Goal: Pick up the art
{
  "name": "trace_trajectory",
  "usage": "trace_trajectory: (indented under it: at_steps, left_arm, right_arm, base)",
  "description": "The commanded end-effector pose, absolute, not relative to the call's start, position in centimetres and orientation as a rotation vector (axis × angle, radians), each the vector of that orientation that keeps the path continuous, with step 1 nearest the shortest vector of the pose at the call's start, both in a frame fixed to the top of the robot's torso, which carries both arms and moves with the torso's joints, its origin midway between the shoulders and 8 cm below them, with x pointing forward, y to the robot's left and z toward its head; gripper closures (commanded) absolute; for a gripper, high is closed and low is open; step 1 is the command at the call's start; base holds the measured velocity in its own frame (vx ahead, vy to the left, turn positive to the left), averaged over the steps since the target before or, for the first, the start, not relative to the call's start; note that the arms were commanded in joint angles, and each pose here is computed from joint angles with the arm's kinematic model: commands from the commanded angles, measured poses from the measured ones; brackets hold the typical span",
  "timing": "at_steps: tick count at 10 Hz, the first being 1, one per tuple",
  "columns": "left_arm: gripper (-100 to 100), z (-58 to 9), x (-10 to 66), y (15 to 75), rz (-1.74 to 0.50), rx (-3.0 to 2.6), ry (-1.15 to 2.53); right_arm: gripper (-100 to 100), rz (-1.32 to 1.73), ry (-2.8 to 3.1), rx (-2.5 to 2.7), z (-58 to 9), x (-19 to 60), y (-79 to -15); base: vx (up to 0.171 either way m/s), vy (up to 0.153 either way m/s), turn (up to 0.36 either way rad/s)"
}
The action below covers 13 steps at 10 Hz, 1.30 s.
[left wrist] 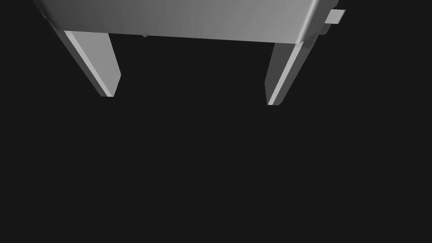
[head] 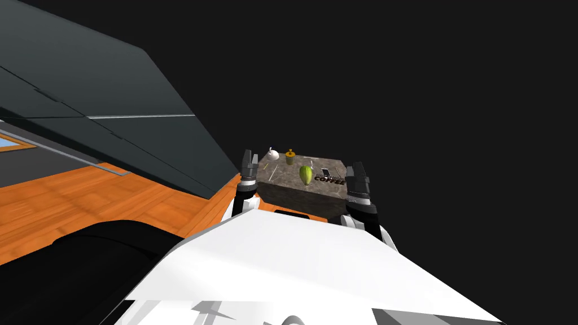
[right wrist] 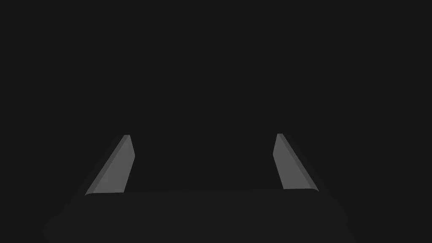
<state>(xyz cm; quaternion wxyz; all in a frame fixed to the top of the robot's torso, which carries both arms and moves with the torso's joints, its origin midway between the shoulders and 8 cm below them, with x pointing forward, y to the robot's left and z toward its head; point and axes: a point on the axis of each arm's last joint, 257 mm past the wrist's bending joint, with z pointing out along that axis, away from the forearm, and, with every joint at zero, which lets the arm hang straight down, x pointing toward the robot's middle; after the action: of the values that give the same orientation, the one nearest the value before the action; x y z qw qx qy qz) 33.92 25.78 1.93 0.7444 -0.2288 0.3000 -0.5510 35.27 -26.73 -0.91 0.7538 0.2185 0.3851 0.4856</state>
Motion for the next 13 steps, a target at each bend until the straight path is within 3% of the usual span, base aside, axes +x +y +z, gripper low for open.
trace_trajectory:
  at_steps: [1, 13]
  left_arm:
    - [0, 1.9, 33.9, 25.8, -1.207, -0.501, 0.657]
    - [0, 1.9, 33.9, 25.8, -1.207, -0.501, 0.657]
  right_arm:
    - [-100, 0.981, 0.922, 0.452, -2.8, 35.8, -27.2]
    - [-100, 0.251, 1.482, 0.220, -18.4, 36.1, -37.7]
  base:
    - [-0.017, 0.028, 0.087]
    - [-0.019, 0.042, 0.111]
